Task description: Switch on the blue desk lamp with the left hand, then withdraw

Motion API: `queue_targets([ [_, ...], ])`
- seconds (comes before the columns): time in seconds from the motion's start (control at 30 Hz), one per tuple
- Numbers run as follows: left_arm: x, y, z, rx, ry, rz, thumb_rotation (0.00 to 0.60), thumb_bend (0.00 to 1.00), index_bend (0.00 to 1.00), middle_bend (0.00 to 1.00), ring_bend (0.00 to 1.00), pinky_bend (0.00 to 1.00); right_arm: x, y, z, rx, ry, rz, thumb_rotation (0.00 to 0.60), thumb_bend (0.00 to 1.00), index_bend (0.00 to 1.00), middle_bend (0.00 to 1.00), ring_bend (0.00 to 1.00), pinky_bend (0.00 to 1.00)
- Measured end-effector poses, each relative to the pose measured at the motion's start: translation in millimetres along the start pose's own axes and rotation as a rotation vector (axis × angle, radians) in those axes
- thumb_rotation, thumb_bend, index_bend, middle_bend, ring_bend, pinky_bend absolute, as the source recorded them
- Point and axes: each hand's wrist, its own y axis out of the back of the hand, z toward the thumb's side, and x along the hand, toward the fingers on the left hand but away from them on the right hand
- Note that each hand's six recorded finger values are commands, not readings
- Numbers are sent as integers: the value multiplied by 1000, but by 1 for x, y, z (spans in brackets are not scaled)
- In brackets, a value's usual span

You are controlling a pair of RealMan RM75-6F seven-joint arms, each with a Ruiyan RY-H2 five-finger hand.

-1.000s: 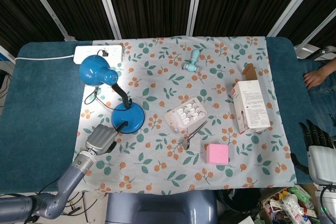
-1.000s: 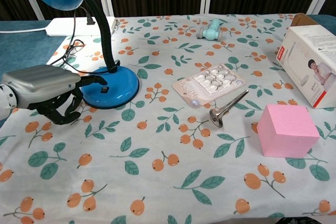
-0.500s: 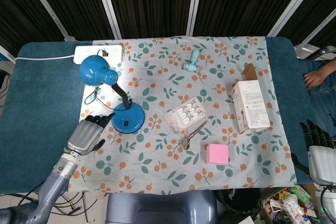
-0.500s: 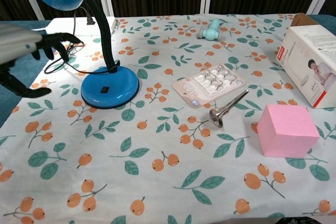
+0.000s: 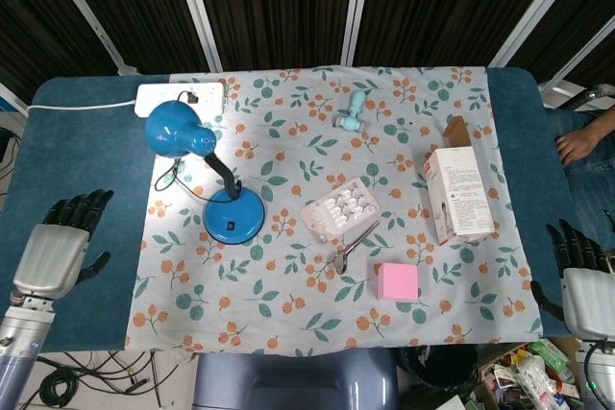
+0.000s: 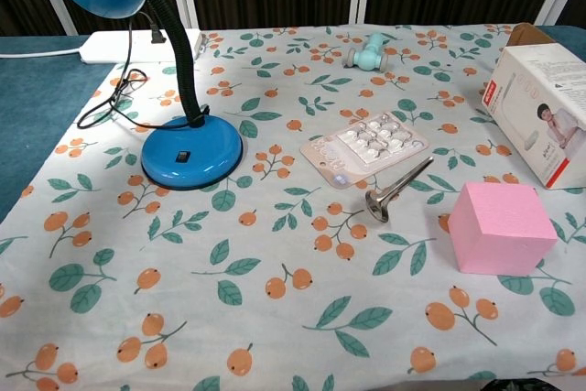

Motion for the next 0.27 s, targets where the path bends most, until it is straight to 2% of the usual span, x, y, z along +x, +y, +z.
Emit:
queue_targets([
  [0.27, -8, -3, -30, -5, 67, 3, 600, 245, 25, 60, 81, 143, 0, 2, -1, 4, -7, -14, 600, 224, 0, 0, 54, 98],
])
